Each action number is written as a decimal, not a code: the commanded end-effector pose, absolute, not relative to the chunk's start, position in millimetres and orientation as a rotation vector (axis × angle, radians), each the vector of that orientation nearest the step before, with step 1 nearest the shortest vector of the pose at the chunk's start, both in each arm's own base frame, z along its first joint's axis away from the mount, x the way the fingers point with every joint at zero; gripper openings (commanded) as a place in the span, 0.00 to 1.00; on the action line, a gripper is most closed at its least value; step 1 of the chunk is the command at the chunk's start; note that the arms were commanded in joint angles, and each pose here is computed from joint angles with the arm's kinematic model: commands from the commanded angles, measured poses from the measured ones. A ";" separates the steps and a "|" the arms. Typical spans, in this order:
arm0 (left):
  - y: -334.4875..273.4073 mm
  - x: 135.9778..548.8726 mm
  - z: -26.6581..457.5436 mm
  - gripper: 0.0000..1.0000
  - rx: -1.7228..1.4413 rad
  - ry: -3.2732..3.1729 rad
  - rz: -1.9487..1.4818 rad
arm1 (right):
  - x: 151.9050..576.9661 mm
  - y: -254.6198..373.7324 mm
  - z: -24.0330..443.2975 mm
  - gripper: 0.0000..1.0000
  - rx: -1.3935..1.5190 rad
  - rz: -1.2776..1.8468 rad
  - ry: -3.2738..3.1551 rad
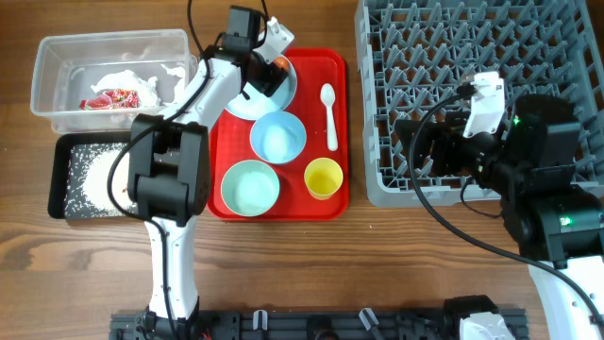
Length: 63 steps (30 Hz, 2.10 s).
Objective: Sort waste into correct bins and load items into the dishwasher rack
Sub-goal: 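Grasp the carrot on the light-blue plate with the left gripper, then carry the carrot left and drop it onto the black tray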
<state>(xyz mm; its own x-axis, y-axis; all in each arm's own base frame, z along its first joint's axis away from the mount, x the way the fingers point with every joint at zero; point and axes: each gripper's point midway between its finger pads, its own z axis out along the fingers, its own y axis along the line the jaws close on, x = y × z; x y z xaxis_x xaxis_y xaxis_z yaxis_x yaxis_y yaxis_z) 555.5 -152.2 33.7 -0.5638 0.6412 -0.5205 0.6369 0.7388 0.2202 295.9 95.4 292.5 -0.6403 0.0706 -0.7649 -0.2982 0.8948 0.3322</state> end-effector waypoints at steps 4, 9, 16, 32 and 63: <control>-149.9 559.6 6.8 0.85 0.984 2.367 -0.004 | 295.9 96.4 303.1 1.00 -0.194 0.552 2.173; -148.7 559.4 6.5 0.72 0.982 2.370 -0.004 | 295.9 96.4 303.2 1.00 -0.194 0.552 2.172; -145.4 540.1 -4.8 0.62 1.014 2.455 -0.023 | 296.9 96.5 304.6 1.00 -0.195 0.552 2.165; -134.9 492.8 -23.7 0.27 1.005 2.685 -0.081 | 298.7 96.8 307.4 1.00 -0.195 0.552 2.151; 39.7 279.0 289.2 0.04 -0.730 2.619 0.450 | 299.6 96.9 308.7 1.00 -0.195 0.553 2.145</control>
<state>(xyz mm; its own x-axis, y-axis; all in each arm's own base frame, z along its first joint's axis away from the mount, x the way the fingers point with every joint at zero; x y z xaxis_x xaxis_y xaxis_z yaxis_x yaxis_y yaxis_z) 293.8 -3.1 281.5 -0.9075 -0.2053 -0.3665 -0.2784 0.9473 0.1587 299.2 95.7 297.1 -0.6218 0.0727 -0.7798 -0.3058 0.8941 0.3272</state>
